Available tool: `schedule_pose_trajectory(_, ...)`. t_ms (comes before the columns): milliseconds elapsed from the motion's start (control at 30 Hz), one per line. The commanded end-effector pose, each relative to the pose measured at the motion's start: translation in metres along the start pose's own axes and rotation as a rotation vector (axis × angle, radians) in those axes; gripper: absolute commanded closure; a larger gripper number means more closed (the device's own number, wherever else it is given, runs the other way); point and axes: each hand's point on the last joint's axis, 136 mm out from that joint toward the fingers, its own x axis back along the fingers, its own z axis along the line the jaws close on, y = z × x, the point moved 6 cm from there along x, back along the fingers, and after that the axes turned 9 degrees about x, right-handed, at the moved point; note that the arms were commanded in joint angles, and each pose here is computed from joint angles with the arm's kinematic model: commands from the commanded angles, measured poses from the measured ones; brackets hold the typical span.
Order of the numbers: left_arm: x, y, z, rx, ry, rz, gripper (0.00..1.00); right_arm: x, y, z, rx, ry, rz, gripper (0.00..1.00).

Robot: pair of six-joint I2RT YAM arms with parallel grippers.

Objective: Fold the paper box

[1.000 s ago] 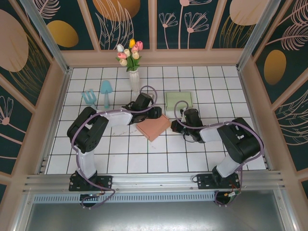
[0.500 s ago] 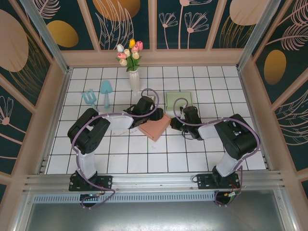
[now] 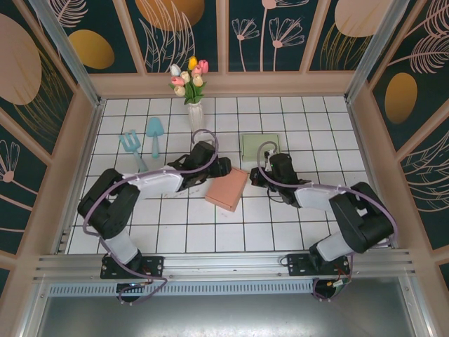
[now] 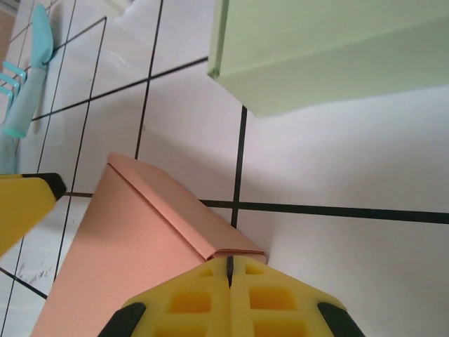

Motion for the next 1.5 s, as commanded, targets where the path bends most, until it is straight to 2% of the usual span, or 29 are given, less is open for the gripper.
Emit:
schedule_pose_trajectory(0,0.019,-0.003,0.009,0.018,0.037,-0.005,0.24,0.014,-0.019,-0.008,0.022,-0.056,0.056,1.00)
schedule_pose_trajectory(267,0.043,-0.039,0.039,0.077,-0.033,0.041,0.28,0.040,-0.076,0.015,0.055,0.045,0.073,1.00)
schedule_pose_trajectory(467,0.050,-0.052,0.051,0.093,-0.065,0.055,0.28,0.046,-0.107,0.028,0.059,0.110,0.064,1.00)
schedule_pose_trajectory(667,0.045,-0.058,0.044,0.119,-0.134,0.094,0.28,0.039,-0.110,0.049,0.078,0.156,0.071,1.00)
schedule_pose_trajectory(933,0.043,-0.063,0.045,0.134,-0.125,0.104,0.28,0.027,-0.109,0.060,0.079,0.180,0.089,1.00)
schedule_pose_trajectory(1233,0.038,-0.084,0.040,0.135,-0.141,0.140,0.28,0.012,-0.106,0.074,0.087,0.208,0.100,1.00)
schedule_pose_trajectory(1467,0.038,-0.099,0.026,0.176,-0.217,0.163,0.30,0.007,-0.102,0.094,0.053,0.327,0.055,1.00)
